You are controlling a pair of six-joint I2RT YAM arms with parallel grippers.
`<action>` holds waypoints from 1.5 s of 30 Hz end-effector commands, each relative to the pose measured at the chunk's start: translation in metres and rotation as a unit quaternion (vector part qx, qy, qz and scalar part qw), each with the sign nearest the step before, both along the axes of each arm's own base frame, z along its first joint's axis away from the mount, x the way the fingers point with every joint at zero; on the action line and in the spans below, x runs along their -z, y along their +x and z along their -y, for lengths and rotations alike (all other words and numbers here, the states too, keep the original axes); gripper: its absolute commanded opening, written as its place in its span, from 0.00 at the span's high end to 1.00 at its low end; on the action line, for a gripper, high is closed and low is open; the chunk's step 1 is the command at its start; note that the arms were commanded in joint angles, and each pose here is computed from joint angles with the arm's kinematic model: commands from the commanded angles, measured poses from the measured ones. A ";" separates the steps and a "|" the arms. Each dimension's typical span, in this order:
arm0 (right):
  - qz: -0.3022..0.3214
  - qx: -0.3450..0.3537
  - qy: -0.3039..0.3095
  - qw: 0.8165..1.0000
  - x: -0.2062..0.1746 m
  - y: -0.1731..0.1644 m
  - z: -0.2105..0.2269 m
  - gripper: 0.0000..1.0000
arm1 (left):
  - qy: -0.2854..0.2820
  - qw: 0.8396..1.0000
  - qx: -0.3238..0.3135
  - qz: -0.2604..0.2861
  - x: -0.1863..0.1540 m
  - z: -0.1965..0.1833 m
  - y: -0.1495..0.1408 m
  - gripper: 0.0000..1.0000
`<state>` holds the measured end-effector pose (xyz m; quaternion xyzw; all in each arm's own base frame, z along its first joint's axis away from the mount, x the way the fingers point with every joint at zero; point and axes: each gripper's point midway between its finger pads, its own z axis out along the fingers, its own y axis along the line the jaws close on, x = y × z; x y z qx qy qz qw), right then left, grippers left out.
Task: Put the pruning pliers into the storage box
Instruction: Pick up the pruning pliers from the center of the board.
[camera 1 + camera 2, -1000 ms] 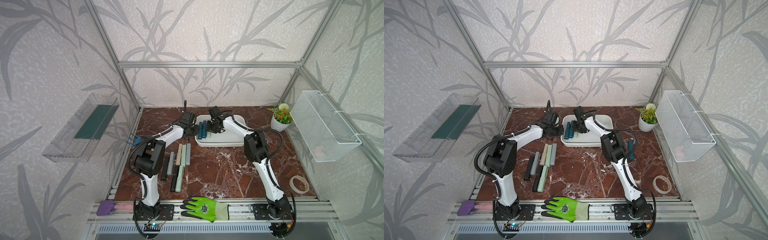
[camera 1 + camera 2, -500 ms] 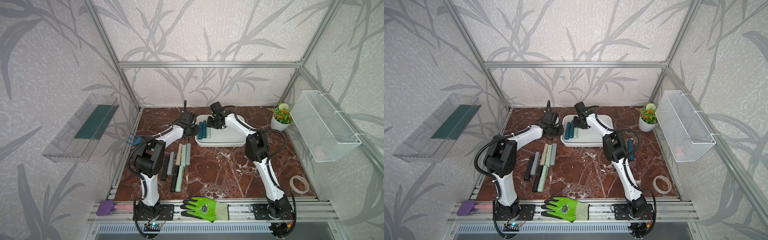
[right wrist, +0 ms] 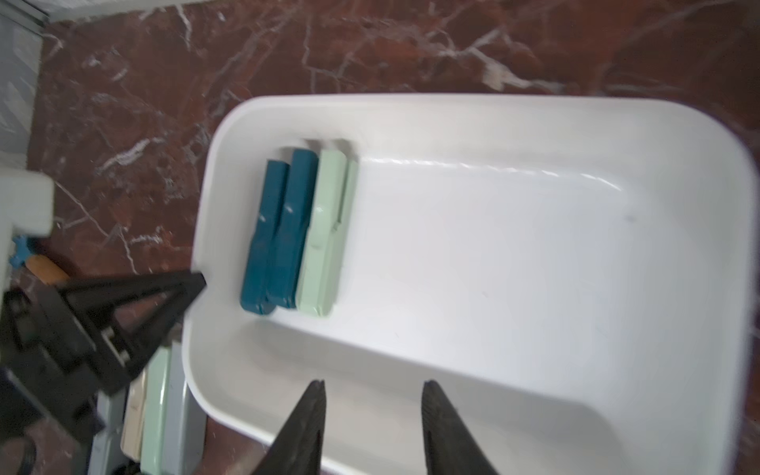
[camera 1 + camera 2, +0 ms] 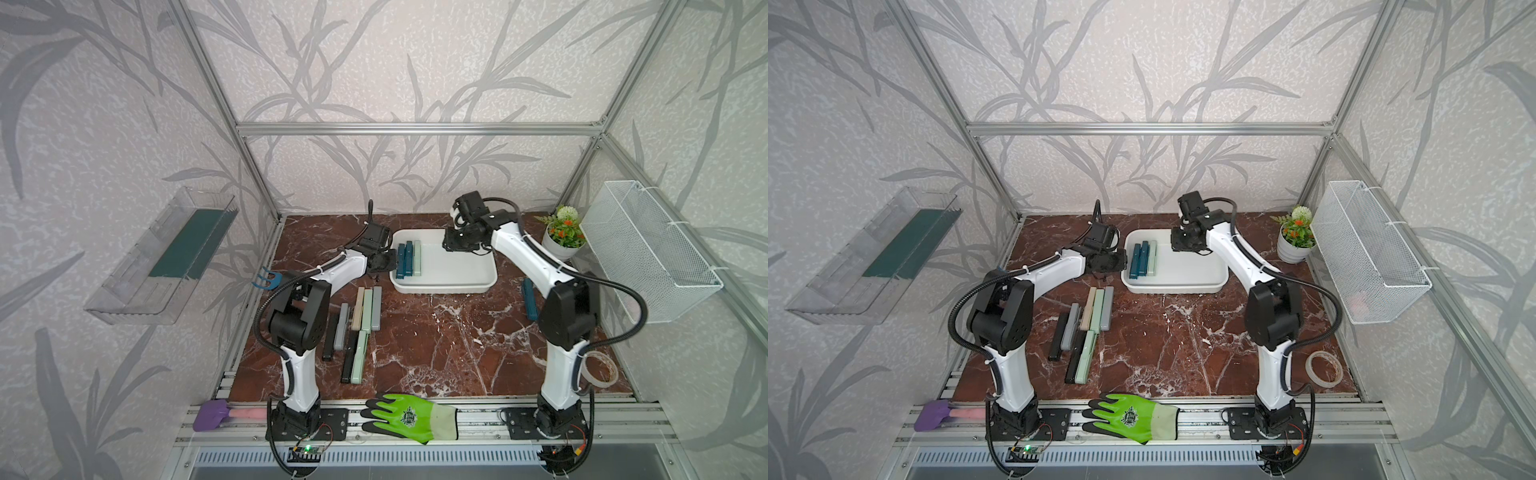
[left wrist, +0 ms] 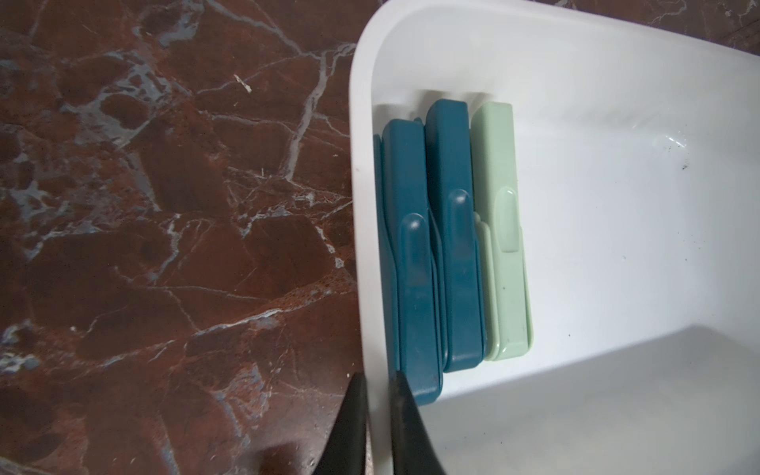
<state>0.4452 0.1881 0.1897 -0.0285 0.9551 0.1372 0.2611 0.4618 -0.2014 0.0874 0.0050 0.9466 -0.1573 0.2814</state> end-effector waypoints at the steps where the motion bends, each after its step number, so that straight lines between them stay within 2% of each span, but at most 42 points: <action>1: -0.006 0.034 -0.053 0.998 0.005 -0.036 0.068 0.58 | 0.011 1.000 0.013 0.004 -0.006 0.001 -0.005 0.88; 5: -0.043 0.112 -0.074 0.990 0.030 -0.095 0.137 0.57 | 0.011 1.000 0.012 0.000 -0.004 0.000 -0.007 0.88; 9: -0.072 0.194 -0.128 0.970 0.049 -0.150 0.198 0.45 | 0.002 1.000 0.016 0.002 -0.006 0.004 -0.008 0.88; 12: -0.088 0.243 -0.084 0.962 0.067 -0.168 0.218 0.33 | -0.003 1.000 0.020 0.003 -0.008 0.006 -0.007 0.88; 14: -0.102 0.252 -0.060 0.960 0.082 -0.170 0.219 0.33 | -0.006 1.000 0.022 0.003 -0.008 0.008 -0.006 0.88; 20: -0.165 0.245 -0.050 0.954 0.129 -0.164 0.217 0.34 | -0.006 1.000 0.022 0.005 -0.010 0.008 -0.006 0.88; 30: -0.164 0.254 -0.087 0.949 0.150 -0.142 0.233 0.40 | -0.003 1.000 0.023 0.003 -0.007 0.008 -0.003 0.88; 37: -0.160 0.250 -0.089 0.951 0.158 -0.130 0.234 0.53 | 0.002 1.000 0.025 0.006 -0.012 0.008 -0.003 0.88; 42: -0.172 0.238 -0.096 0.951 0.166 -0.132 0.230 0.65 | 0.000 1.000 0.023 0.005 -0.011 0.007 -0.005 0.88; 45: -0.170 0.232 -0.106 0.952 0.166 -0.133 0.227 0.68 | 0.000 1.000 0.024 0.005 -0.011 0.008 -0.005 0.88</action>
